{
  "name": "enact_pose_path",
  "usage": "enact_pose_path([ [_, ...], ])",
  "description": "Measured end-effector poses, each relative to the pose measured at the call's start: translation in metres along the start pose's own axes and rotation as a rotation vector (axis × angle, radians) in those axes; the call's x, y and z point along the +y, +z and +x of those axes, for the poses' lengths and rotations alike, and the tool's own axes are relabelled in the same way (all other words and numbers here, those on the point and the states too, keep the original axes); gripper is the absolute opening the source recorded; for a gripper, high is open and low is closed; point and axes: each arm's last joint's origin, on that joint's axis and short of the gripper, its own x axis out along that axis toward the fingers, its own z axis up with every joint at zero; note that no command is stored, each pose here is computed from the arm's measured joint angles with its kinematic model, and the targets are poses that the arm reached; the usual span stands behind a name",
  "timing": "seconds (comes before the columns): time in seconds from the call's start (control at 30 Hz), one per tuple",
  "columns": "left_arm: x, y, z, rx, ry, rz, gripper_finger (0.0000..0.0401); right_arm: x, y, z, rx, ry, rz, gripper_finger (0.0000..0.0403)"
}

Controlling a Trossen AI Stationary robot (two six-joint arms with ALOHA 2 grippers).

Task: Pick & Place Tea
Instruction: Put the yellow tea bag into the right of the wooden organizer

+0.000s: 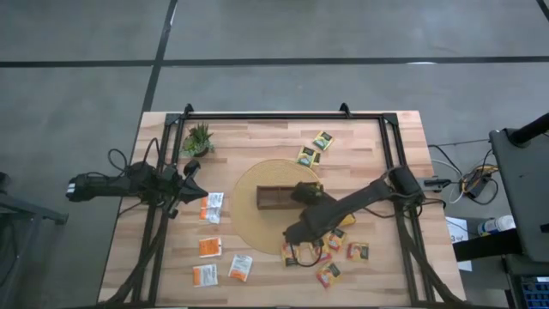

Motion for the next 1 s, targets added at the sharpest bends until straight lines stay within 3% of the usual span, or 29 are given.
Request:
enact_pose_path([
  [0.17,0.0,0.0,0.0,0.0,0.0,0.0,0.0,-0.003,-0.015,-0.01,-0.037,-0.015,0.083,0.0194],
  [0.27,0.0,0.0,0.0,0.0,0.0,0.0,0.0,-0.004,-0.029,-0.019,-0.081,0.0,0.218,0.0199],
  [0.37,0.0,0.0,0.0,0.0,0.0,0.0,0.0,-0.007,-0.049,-0.028,-0.172,0.096,0.382,0.0197],
  [0.53,0.0,0.0,0.0,0.0,0.0,0.0,0.0,-0.012,-0.08,-0.038,-0.416,0.284,0.757,0.0194],
  [0.83,0.0,0.0,0.0,0.0,0.0,0.0,0.0,0.016,-0.114,-0.022,-0.863,0.246,1.197,0.0194],
  [1.0,0.0,0.0,0.0,0.0,0.0,0.0,0.0,0.04,-0.118,-0.001,-1.065,0.224,1.332,0.0194],
])
